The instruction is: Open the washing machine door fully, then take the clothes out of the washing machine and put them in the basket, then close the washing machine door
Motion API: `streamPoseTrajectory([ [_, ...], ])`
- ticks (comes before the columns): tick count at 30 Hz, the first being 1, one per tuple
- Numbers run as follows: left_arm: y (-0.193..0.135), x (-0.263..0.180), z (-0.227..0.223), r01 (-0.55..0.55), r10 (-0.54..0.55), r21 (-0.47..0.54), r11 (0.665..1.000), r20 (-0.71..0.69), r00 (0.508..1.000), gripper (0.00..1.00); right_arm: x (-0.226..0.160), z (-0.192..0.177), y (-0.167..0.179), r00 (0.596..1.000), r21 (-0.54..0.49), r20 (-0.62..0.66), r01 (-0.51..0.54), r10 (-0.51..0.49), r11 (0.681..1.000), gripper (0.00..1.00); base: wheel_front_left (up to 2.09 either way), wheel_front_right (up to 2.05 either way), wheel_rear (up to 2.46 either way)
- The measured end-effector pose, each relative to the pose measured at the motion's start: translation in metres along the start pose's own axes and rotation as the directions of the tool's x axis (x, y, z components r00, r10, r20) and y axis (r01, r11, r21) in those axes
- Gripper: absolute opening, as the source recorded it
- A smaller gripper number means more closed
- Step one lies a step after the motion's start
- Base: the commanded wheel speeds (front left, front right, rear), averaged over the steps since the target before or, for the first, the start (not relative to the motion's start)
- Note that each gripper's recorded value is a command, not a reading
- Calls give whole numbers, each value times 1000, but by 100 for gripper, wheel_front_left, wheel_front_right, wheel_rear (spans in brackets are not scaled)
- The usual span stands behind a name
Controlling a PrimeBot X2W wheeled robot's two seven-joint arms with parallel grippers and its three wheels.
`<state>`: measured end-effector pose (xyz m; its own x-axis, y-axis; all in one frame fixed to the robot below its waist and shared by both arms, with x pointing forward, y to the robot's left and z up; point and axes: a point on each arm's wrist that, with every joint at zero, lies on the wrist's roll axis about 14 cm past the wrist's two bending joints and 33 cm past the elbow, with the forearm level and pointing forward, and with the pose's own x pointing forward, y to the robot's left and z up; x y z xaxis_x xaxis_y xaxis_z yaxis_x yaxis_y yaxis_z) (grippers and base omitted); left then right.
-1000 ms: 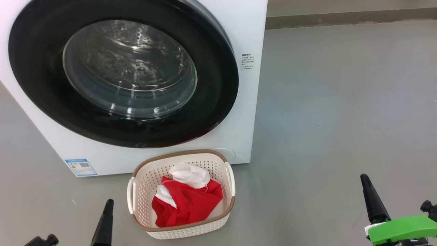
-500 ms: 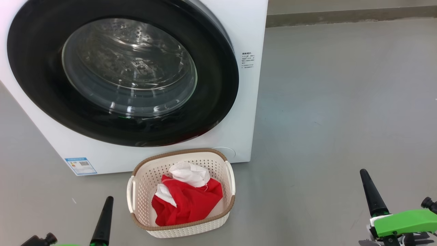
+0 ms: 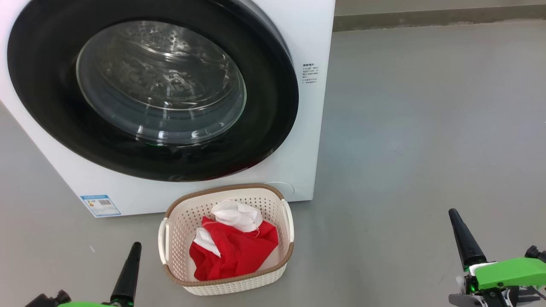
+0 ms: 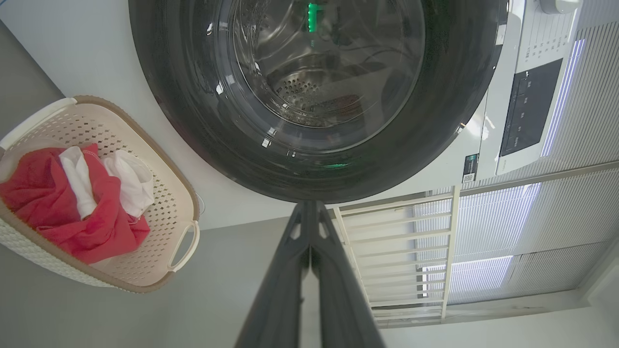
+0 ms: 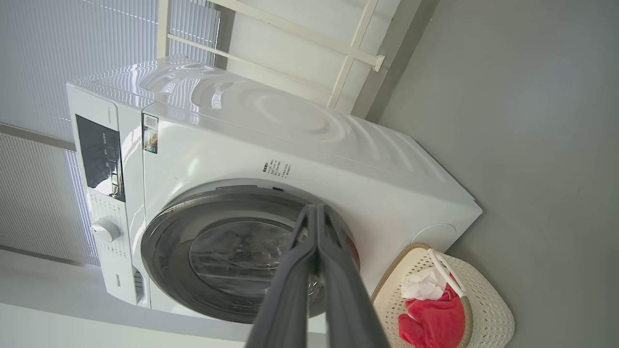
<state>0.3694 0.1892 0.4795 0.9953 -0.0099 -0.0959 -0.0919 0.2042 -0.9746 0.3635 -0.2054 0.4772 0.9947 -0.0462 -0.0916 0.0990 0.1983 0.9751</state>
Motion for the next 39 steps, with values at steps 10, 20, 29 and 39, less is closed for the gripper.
streamPoseTrajectory([
  [10, -2, 4, 0, 7, -8, -105, 994, -5, 1000, 0, 6, 1, 3, 1000, 109, -5, -9, 10, 994, 0, 0, 0, 0],
  [20, -5, 8, -1, 23, -26, -204, 979, -13, 1000, 0, 11, 0, 5, 1000, 209, -15, -15, 19, 978, 0, 0, 0, 0],
  [29, -5, 8, -1, 22, -25, -206, 978, -12, 1000, 0, 11, 0, 6, 1000, 213, -17, -18, 22, 977, 0, 0, 0, 0],
  [39, -5, 8, -1, 22, -25, -206, 978, -12, 1000, 0, 11, 0, 6, 1000, 214, -15, -18, 22, 977, 0, 0, 0, 0],
])
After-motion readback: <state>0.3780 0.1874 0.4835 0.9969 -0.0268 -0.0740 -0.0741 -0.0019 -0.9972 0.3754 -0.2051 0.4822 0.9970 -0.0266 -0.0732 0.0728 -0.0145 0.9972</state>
